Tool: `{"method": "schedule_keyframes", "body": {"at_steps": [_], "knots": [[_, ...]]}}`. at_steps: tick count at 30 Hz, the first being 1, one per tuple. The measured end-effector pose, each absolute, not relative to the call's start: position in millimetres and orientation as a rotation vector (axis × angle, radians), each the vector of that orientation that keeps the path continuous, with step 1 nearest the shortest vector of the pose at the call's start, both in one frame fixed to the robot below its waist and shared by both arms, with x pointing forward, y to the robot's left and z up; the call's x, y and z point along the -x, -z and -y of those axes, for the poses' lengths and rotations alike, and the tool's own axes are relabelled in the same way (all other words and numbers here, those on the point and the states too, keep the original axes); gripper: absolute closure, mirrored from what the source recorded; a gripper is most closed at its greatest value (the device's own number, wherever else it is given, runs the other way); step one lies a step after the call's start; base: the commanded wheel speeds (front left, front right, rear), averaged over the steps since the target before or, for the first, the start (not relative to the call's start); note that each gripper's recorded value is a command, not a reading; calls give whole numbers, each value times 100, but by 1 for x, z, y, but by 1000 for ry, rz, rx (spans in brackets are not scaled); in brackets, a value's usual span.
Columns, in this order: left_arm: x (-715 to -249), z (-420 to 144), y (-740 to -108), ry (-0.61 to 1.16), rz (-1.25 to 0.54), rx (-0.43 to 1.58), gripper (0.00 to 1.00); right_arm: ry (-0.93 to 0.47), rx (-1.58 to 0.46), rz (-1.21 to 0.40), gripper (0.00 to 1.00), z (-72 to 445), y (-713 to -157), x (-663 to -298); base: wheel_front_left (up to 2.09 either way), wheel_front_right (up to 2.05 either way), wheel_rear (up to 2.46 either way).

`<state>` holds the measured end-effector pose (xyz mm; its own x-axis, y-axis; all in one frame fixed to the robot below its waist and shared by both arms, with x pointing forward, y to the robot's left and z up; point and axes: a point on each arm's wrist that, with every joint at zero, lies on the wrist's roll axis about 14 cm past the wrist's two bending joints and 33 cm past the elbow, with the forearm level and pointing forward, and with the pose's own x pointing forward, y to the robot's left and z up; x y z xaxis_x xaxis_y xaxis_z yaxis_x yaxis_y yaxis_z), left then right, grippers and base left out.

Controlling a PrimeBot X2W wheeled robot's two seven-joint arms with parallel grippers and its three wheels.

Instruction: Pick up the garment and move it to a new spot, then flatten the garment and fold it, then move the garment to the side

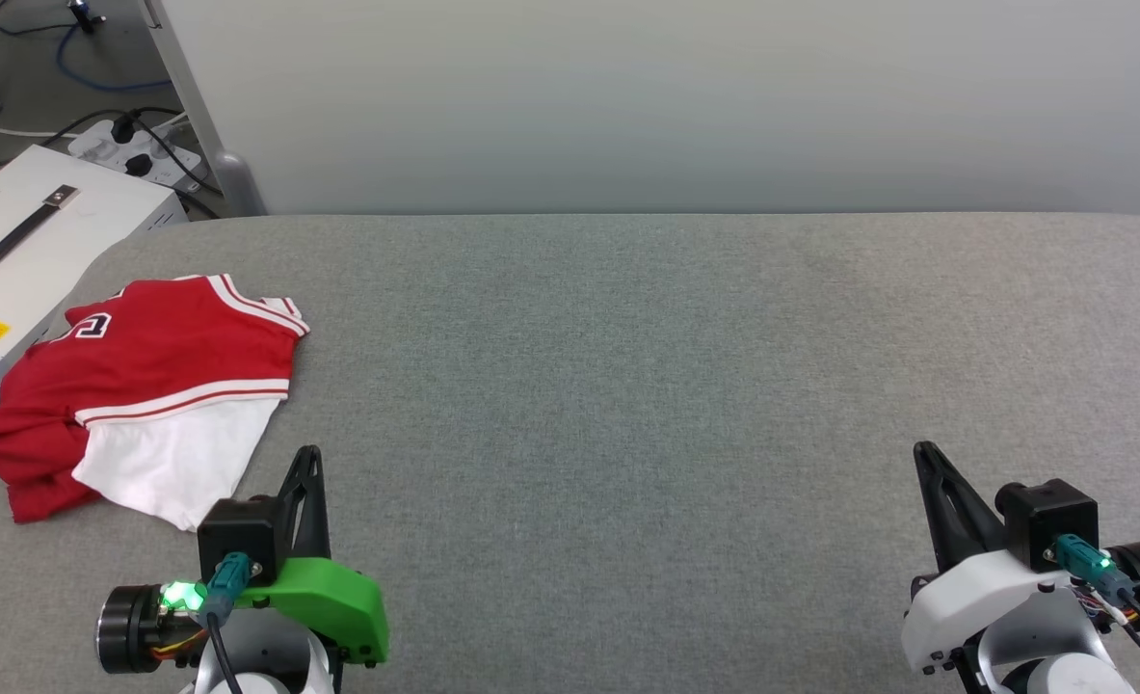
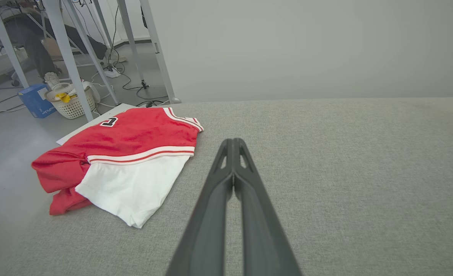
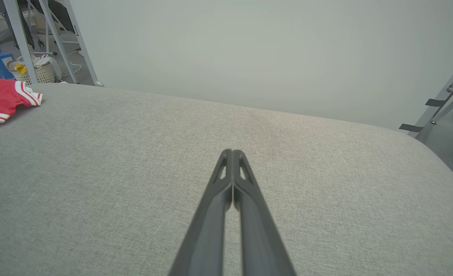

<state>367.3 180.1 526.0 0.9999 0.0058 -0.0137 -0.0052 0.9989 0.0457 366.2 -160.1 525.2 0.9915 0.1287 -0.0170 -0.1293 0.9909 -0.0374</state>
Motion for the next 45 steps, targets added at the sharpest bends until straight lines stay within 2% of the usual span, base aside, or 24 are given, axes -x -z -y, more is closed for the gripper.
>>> {"method": "schedule_keyframes", "body": {"at_steps": [6, 7, 45], "knots": [[-367, -180, -526, -6, -14, -46, 100, -130, 38, -15, 100, 160, -525, -366, 0, 0, 0], [-367, -180, -526, -6, -14, -45, 0, -130, 38, -15, 0, 160, -525, -366, 0, 0, 0], [-367, -177, -541, -5, 68, -37, 0, -102, -47, 90, 0, 169, -547, -367, 0, 0, 0]]}}
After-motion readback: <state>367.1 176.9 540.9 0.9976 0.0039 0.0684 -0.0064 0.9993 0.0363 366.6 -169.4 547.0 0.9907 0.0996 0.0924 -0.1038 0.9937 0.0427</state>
